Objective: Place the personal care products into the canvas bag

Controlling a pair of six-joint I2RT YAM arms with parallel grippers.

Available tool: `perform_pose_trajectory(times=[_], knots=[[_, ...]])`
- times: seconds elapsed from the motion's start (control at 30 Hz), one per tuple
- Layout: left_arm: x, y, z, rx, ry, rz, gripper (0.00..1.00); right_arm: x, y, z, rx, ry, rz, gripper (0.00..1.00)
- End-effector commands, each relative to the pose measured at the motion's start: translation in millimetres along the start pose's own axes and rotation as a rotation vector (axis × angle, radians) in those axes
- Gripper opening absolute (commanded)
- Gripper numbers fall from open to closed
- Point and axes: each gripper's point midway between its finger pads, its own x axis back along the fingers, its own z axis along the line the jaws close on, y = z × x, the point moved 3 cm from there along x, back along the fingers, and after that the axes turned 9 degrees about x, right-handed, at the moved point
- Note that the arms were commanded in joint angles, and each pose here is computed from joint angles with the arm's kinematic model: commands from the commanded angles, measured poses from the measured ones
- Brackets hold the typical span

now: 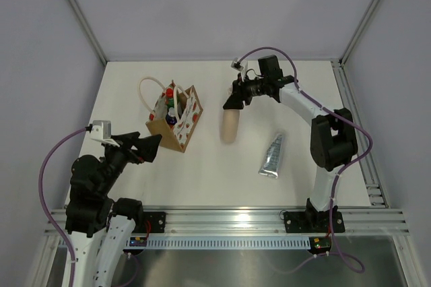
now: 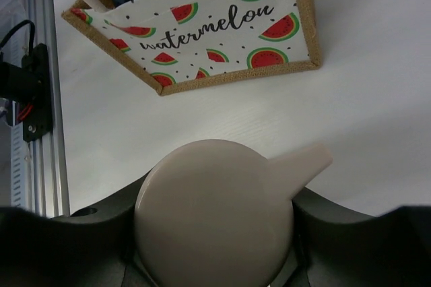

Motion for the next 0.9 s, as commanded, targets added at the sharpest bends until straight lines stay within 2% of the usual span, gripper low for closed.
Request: perform_pose_trajectory(times=[0.0,0.13,0.3,0.5,0.87], knots=[[-0.5,1.0,-4.0,0.003,-0.032,-0.014,0.99,28.9,86.8,24.6,0.06,0.025,-0.198,0.0],[-0.5,-0.2,-3.1,0.007,-0.032,-0.016,0.99,37.1,114.9,28.8,0.009,0.015,-0.238,0.0],[-0.6,-1.0,-2.5,0.009,-0.031,-0.015,0.99,39.3,137.5,31.1,-0.159,0.036,-0.282,0.0],[-2.2,-1.9,-0.7,0.013,-0.024,-0.014,0.99,42.5,181.2,31.3,-0.266,0.095,-0.363,0.0],[-0.2,-0.8,-0.3,0.015,-0.011,-0.014,0.99,29.5,224.5,-10.3,-0.399,0.078,-0.488,0.0]])
